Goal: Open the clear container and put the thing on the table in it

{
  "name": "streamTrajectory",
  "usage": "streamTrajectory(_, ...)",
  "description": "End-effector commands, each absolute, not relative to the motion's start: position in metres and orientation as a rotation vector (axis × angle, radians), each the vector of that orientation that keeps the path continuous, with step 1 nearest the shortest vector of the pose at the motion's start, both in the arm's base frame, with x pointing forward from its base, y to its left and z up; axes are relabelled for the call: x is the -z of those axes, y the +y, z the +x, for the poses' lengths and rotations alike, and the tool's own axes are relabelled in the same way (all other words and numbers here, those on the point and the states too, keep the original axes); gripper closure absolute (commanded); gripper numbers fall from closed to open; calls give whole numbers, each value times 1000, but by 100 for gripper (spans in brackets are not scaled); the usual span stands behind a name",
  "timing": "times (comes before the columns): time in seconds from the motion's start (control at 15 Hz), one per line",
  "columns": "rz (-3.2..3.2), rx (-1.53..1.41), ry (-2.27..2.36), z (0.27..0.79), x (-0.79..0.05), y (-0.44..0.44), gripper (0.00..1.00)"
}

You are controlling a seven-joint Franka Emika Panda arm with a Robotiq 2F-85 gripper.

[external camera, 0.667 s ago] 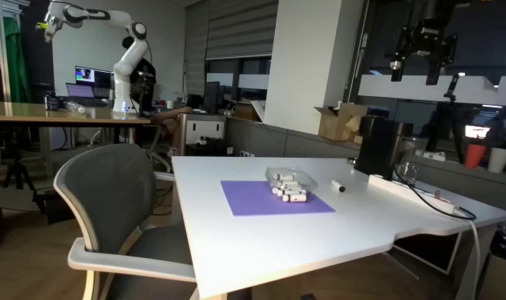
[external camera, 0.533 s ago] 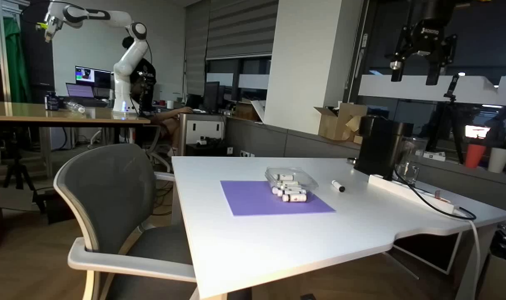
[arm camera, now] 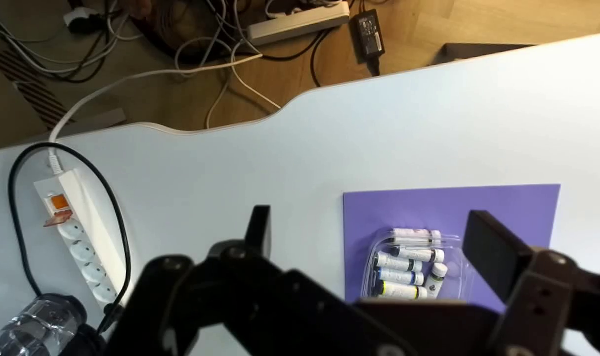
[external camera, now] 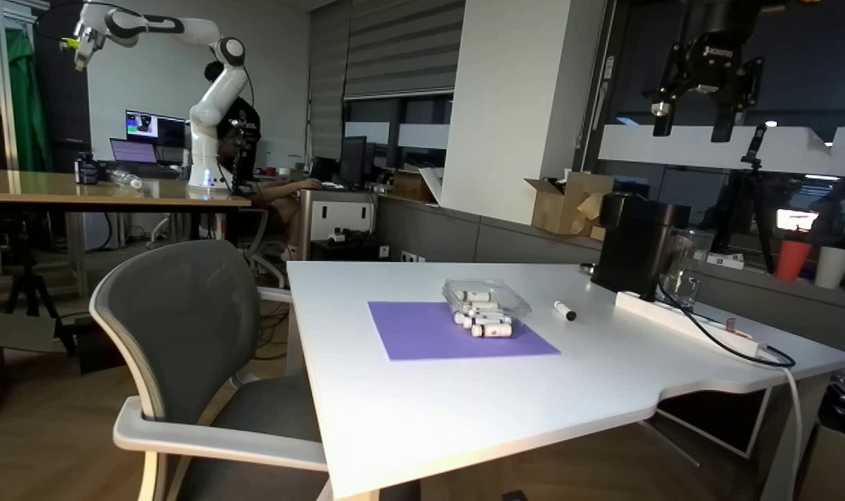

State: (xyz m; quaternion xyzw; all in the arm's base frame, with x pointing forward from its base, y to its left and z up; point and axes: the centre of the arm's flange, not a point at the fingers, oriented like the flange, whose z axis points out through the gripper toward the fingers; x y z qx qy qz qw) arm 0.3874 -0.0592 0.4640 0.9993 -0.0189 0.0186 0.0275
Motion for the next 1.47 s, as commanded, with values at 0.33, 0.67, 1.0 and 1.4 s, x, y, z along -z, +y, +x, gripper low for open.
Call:
streamTrajectory(0.33,3102,-109,116,462,-446,-102,0)
streamTrajectory(0.67,3123,-100,402,546,-407,-144,0)
streamTrajectory(1.0,3220,-51,843,629,-354,-156,0)
streamTrajectory(1.4,3271,98,885,616,-318,-151,0)
